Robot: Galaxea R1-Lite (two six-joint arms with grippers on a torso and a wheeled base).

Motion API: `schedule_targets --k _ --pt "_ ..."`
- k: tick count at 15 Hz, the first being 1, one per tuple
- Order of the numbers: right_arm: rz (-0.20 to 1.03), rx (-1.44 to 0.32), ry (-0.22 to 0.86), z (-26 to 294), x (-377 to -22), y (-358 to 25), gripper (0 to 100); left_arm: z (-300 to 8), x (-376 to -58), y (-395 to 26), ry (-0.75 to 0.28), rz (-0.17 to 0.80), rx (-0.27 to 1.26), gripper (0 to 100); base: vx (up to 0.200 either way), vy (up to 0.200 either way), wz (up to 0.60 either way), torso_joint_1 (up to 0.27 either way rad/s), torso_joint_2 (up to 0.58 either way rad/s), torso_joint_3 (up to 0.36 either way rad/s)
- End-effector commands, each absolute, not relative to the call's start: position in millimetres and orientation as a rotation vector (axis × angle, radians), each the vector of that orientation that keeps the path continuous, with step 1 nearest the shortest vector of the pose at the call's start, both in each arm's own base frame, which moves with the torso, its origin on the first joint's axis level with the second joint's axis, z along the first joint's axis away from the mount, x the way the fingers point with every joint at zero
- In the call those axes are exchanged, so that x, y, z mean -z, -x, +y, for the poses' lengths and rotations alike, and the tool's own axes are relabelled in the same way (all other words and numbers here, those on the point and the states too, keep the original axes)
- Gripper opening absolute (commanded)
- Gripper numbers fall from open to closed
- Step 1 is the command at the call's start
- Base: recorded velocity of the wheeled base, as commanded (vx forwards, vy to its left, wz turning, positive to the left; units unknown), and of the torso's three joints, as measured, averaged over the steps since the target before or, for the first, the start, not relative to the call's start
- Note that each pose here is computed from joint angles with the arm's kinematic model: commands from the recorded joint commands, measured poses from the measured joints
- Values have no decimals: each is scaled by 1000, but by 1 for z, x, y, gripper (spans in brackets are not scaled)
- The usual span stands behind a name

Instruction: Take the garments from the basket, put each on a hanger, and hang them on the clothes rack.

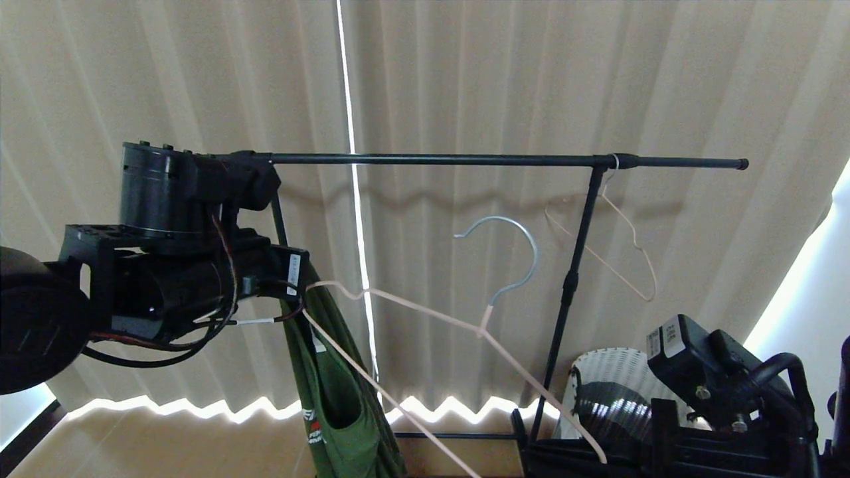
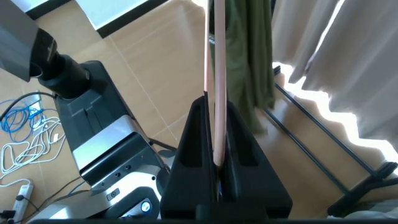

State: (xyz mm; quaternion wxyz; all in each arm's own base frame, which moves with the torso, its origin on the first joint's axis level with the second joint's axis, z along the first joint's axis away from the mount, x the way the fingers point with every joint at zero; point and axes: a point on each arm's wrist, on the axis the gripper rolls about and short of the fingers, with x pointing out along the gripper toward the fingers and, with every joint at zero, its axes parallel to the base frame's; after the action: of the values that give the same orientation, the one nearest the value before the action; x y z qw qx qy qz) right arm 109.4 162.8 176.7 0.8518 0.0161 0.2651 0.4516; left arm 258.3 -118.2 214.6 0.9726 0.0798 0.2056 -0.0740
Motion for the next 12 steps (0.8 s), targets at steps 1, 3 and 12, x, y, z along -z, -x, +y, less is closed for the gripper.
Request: schedule_targets --k 1,3,12 --pt "563 -952 -31 164 -176 -110 0 -118 -215 -259 -161 412 141 0 0 0 0 0 0 0" --pt "565 -965 -26 166 -175 -108 0 -117 -216 -258 -161 411 140 0 0 0 0 0 0 0" --pt "592 -904 -21 198 -174 -142 0 -117 -223 -240 -160 386 155 0 0 0 0 0 0 0"
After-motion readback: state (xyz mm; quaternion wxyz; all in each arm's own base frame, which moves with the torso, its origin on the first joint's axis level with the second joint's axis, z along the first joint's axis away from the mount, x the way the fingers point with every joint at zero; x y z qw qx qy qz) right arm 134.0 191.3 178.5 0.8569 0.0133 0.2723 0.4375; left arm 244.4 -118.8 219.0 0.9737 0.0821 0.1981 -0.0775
